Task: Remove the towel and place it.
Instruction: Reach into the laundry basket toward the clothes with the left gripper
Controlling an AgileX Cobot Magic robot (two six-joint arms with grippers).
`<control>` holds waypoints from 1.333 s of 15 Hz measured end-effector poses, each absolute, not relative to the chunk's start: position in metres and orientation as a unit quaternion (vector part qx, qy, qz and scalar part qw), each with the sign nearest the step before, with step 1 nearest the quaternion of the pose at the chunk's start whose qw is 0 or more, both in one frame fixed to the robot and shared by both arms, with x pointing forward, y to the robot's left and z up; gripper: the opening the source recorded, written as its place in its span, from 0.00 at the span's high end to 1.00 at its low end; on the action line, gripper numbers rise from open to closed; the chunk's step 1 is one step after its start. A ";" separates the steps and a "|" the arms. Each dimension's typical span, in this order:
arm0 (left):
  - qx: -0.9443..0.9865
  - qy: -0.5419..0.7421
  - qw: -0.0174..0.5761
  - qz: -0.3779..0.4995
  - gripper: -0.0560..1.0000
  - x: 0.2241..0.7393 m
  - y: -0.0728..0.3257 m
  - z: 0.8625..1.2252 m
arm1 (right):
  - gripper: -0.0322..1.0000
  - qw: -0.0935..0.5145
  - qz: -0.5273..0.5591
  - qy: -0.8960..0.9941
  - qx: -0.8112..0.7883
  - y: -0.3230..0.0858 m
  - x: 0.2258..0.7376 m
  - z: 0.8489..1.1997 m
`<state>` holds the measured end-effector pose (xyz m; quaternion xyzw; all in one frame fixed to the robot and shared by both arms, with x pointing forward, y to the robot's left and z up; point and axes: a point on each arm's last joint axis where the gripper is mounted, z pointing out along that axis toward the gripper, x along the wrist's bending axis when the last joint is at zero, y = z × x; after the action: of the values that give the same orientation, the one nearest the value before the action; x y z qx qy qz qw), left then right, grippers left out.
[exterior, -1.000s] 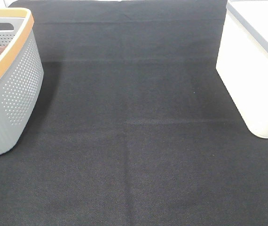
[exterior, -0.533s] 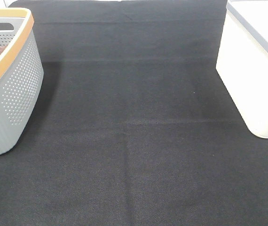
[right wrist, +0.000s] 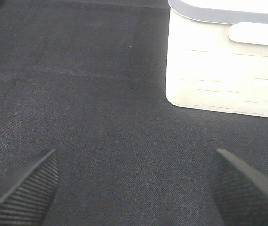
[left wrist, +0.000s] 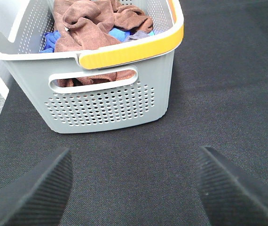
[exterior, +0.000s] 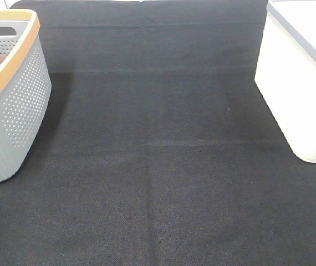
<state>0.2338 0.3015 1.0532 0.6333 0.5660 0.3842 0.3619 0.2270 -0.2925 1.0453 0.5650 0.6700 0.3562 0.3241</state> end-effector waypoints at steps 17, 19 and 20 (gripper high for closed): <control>0.633 0.566 0.362 0.384 0.28 0.234 0.302 1.053 | 0.17 0.324 0.356 0.670 0.565 -0.293 0.227 1.045; 0.633 0.566 0.362 0.384 0.28 0.234 0.302 1.053 | 0.17 0.324 0.356 0.670 0.565 -0.293 0.227 1.045; 0.633 0.566 0.362 0.384 0.28 0.234 0.302 1.053 | 0.17 0.324 0.356 0.670 0.565 -0.293 0.227 1.045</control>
<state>0.2338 0.3015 1.0532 0.6333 0.5660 0.3842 0.3619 0.2270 -0.2925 1.0453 0.5650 0.6700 0.3562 0.3241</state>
